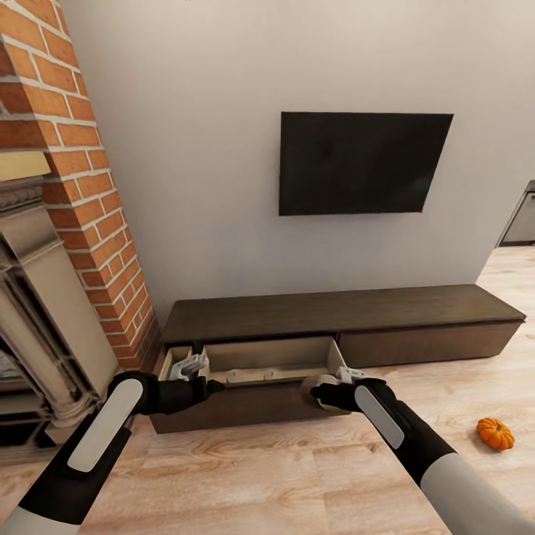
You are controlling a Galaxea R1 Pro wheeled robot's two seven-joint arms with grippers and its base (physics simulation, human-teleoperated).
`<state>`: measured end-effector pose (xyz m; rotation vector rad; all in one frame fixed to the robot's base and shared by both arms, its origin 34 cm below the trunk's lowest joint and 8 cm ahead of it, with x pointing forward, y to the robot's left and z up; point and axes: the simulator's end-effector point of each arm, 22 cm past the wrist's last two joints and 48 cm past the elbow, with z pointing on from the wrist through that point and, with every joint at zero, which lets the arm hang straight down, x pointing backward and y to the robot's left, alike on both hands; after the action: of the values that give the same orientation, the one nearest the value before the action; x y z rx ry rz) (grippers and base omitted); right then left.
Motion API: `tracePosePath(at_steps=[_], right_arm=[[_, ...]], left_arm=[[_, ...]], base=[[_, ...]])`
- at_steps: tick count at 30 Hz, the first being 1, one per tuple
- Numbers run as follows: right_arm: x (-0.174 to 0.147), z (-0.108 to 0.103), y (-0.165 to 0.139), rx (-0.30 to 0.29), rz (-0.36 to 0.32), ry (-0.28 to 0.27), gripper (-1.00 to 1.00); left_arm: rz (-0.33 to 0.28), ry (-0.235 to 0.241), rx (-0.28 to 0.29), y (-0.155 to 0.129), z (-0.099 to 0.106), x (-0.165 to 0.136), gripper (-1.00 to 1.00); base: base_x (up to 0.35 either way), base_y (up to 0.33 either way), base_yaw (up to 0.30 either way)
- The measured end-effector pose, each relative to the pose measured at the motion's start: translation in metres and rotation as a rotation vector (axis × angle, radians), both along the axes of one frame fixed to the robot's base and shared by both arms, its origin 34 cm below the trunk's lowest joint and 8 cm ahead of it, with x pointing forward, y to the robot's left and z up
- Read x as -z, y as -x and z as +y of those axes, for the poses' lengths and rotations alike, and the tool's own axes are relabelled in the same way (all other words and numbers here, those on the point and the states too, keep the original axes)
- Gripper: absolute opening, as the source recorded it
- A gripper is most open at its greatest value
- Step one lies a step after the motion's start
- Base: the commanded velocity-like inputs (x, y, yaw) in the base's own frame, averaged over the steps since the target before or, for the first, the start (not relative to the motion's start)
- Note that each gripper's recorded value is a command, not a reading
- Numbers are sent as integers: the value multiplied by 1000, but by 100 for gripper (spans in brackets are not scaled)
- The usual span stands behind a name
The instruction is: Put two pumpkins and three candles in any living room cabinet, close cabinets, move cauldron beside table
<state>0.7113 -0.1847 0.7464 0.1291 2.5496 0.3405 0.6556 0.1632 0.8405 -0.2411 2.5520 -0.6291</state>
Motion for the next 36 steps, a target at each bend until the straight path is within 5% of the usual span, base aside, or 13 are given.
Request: tracePosePath(at_steps=[36], right_arm=[[2, -3, 0, 4, -4, 13, -100]], left_arm=[[4, -10, -3, 1, 2, 3, 100]], base=[[295, -31, 0]])
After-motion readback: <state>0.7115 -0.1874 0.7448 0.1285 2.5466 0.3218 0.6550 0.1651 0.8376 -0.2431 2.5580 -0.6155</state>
